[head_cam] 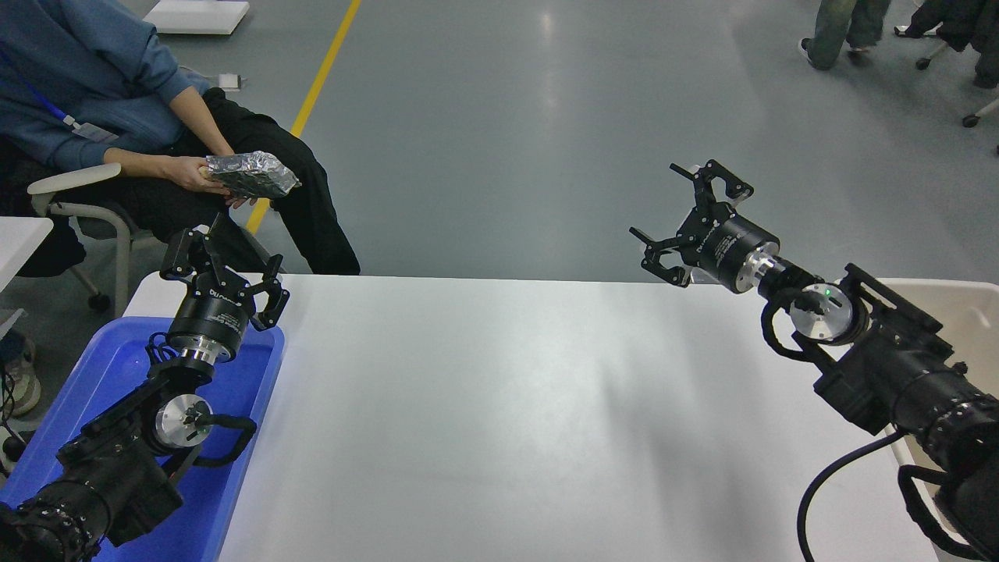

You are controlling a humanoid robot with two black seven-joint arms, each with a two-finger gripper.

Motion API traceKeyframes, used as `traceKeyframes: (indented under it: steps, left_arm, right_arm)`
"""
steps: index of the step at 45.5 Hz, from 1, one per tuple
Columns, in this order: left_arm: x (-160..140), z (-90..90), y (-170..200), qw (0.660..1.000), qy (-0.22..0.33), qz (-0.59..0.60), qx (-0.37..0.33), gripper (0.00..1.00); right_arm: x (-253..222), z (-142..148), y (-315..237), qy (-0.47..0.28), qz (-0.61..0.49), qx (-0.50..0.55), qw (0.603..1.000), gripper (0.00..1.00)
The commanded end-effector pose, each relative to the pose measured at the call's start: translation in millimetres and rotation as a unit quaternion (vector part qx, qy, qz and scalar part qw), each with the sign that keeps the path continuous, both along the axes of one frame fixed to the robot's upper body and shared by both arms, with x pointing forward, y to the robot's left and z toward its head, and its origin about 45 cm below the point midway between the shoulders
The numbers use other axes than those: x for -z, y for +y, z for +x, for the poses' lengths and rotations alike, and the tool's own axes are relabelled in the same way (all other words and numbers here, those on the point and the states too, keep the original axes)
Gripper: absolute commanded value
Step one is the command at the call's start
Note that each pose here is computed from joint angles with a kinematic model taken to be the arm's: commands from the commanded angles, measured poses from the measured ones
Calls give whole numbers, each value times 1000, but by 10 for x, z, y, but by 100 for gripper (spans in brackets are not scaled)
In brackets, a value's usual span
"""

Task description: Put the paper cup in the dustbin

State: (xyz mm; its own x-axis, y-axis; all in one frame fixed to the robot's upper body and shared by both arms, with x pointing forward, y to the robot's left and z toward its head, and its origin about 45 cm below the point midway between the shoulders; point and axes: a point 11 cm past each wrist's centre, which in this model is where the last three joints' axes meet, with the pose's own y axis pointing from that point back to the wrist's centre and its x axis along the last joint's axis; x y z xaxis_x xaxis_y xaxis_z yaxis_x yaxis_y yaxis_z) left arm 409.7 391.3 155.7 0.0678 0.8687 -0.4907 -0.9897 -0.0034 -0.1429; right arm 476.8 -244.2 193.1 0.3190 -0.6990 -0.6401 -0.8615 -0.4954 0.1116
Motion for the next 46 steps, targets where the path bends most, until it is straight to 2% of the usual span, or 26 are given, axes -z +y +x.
traceKeyframes:
  steps: [1,14,29,46]
  left_arm:
    - [0,0,0,1000,0,0,0,100]
    - [0,0,0,1000,0,0,0,100]
    - [0,0,0,1000,0,0,0,100]
    - [0,0,0,1000,0,0,0,100]
  right_arm:
    - [162,-111,63,-7,30,9,999,100]
    - [400,-166,-148,11,43,73,996,100]
    - [464,-141,-362,10,16,136,991,100]
    - [523,-135,-105,2,21,163,986,100]
